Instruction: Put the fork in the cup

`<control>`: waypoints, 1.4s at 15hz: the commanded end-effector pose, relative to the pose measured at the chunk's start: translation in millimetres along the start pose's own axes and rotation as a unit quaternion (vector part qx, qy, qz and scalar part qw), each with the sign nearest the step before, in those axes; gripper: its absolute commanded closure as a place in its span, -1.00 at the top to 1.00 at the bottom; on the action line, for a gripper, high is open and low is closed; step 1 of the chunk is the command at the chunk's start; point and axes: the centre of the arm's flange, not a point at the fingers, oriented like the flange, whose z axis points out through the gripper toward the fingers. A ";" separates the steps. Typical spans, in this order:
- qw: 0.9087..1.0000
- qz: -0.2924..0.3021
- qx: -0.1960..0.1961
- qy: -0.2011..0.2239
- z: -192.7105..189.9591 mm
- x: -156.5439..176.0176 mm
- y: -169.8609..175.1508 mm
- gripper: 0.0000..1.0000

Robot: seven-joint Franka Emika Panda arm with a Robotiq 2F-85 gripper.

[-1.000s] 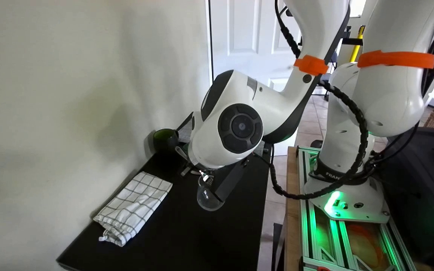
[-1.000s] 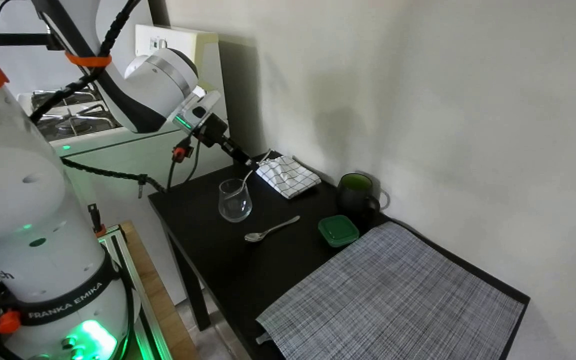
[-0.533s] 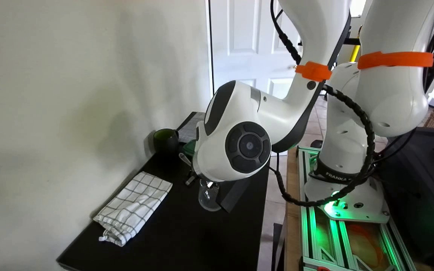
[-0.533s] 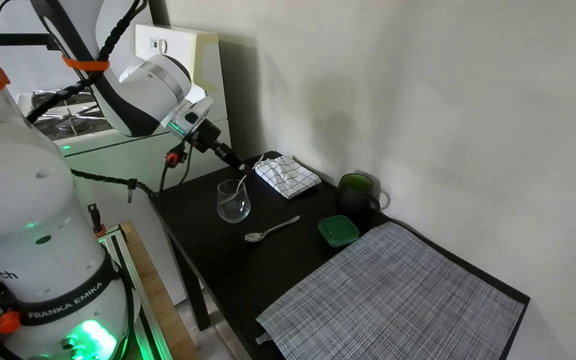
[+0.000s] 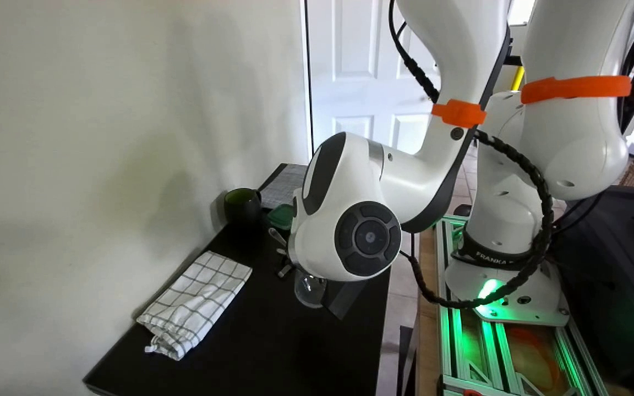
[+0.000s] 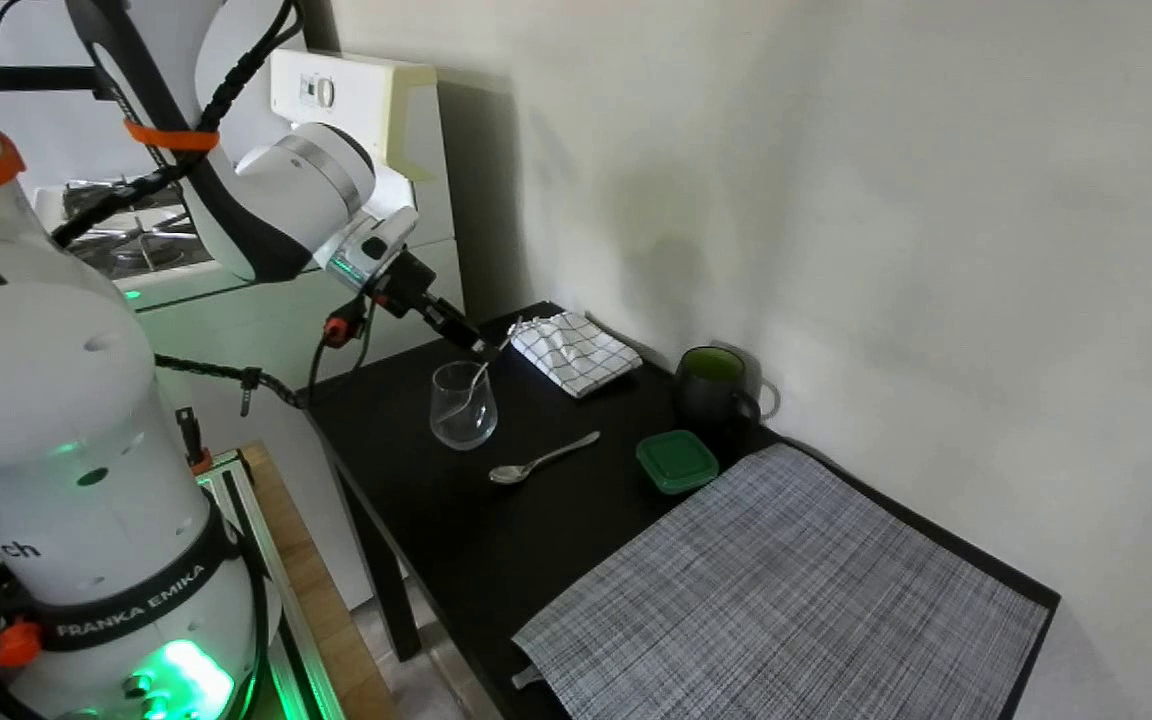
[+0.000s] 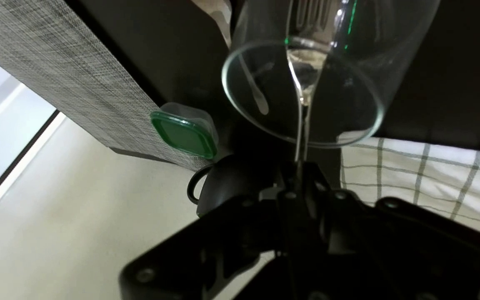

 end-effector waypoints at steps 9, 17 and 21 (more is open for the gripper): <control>1.000 0.016 -0.016 0.005 -11.1 -26.9 14.3 -0.04; 1.000 0.026 0.002 0.010 -27.4 -9.1 21.8 1.00; 0.999 0.031 0.015 0.028 -39.6 15.3 28.4 1.00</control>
